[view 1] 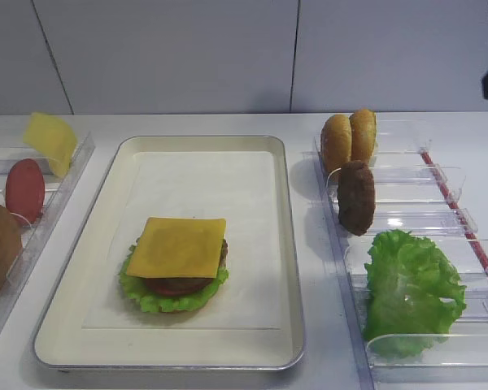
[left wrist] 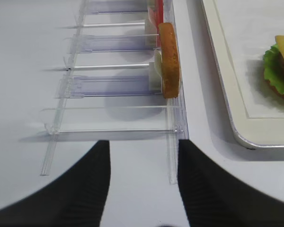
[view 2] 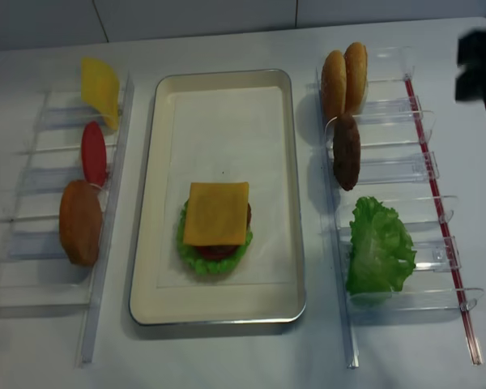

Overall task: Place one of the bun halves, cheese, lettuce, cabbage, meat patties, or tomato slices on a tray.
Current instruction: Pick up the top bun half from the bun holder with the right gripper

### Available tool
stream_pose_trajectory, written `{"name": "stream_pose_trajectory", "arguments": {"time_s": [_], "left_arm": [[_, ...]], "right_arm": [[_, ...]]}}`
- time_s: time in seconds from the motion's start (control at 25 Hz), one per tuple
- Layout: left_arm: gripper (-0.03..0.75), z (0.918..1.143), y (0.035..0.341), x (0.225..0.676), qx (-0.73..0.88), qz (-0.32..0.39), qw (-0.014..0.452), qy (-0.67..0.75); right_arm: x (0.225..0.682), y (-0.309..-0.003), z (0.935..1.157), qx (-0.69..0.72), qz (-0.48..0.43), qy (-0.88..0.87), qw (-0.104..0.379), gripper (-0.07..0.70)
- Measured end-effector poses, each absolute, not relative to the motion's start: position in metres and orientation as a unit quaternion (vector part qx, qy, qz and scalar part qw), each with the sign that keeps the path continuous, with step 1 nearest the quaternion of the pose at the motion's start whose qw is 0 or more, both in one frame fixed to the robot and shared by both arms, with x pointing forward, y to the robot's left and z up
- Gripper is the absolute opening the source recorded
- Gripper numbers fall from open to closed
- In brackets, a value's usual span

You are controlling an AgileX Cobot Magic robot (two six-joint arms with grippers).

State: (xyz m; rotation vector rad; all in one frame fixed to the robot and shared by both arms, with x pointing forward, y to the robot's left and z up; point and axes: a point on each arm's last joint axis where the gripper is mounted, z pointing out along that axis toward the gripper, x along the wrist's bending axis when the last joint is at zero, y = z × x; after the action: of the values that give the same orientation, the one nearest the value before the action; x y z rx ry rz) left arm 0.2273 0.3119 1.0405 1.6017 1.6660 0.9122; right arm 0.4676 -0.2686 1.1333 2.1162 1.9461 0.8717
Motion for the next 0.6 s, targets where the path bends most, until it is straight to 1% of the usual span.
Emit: {"name": "stream_pose_trajectory", "arguments": {"time_s": [0.08, 0.2, 0.36, 0.44, 0.6], "left_arm": [[0.336, 1.041, 0.312, 0.227, 0.610, 0.348, 0.323, 0.635], [0.336, 1.041, 0.312, 0.227, 0.610, 0.348, 0.323, 0.635], [0.336, 1.041, 0.312, 0.227, 0.610, 0.348, 0.323, 0.635], [0.336, 1.041, 0.312, 0.227, 0.610, 0.348, 0.323, 0.635], [0.336, 1.041, 0.312, 0.227, 0.610, 0.348, 0.323, 0.635]], "right_arm": [[0.489, -0.257, 1.135, 0.691, 0.286, 0.661, 0.057, 0.403], [0.520, -0.234, 1.130, 0.684, 0.272, 0.676, 0.036, 0.403], [0.557, -0.209, 1.115, 0.689, 0.249, 0.681, 0.006, 0.403], [0.574, -0.202, 1.105, 0.692, 0.237, 0.682, -0.004, 0.404], [0.597, -0.190, 1.093, 0.693, 0.231, 0.683, -0.015, 0.404]]}}
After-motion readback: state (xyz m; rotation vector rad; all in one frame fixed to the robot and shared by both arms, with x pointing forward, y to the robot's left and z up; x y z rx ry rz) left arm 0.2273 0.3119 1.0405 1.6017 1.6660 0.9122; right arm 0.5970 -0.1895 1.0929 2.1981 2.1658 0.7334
